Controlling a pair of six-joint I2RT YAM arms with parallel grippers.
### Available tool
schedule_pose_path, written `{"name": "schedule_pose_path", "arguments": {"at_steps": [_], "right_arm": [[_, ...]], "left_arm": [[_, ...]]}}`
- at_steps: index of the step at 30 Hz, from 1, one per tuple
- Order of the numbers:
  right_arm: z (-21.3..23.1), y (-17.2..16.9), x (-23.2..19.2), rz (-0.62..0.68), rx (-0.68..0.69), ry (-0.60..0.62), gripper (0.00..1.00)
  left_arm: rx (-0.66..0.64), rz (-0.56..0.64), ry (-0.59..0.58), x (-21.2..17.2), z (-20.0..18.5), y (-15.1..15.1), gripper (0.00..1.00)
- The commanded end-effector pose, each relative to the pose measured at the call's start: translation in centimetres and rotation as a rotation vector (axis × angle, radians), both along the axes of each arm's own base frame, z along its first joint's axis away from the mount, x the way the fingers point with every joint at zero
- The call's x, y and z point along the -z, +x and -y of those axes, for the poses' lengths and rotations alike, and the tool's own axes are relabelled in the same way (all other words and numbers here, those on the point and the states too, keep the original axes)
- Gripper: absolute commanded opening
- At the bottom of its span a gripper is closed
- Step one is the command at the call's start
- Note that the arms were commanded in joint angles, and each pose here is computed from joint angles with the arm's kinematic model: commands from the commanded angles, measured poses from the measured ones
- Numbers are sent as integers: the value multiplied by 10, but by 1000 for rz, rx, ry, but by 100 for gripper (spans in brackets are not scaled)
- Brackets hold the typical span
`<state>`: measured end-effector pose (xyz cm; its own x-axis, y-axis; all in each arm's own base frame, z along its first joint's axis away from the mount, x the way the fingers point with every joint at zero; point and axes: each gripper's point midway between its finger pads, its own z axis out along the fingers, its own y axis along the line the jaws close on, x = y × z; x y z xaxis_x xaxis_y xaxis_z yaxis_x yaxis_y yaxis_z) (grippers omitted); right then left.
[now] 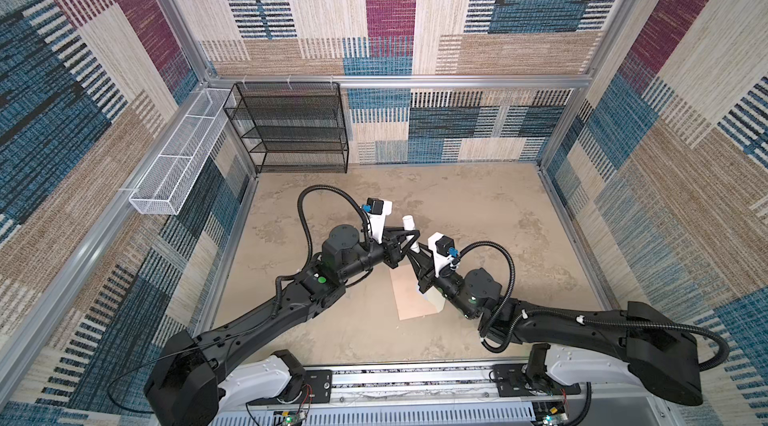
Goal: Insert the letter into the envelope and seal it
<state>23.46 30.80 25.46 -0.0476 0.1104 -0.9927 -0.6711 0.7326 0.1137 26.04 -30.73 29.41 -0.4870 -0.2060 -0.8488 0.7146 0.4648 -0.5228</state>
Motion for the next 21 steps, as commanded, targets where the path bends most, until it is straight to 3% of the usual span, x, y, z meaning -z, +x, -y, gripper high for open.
{"name": "schedule_pose_path", "arguments": {"at_steps": [1,10,15,19,21], "right_arm": [[-28,-39,-20,40,-273,11,6],[-36,-72,-31,-34,-529,17,6],[-28,-78,-39,-53,-623,45,10],[-21,-66,-36,-34,-554,8,25],[-16,-58,-31,-14,-497,-22,46]], "left_arm": [[81,-3,-10,0,4,-10,0],[291,-7,-34,-3,11,-39,0],[331,0,-39,-3,9,-49,0],[295,7,-22,-1,4,-47,0],[240,12,-7,-1,-2,-41,0]]}}
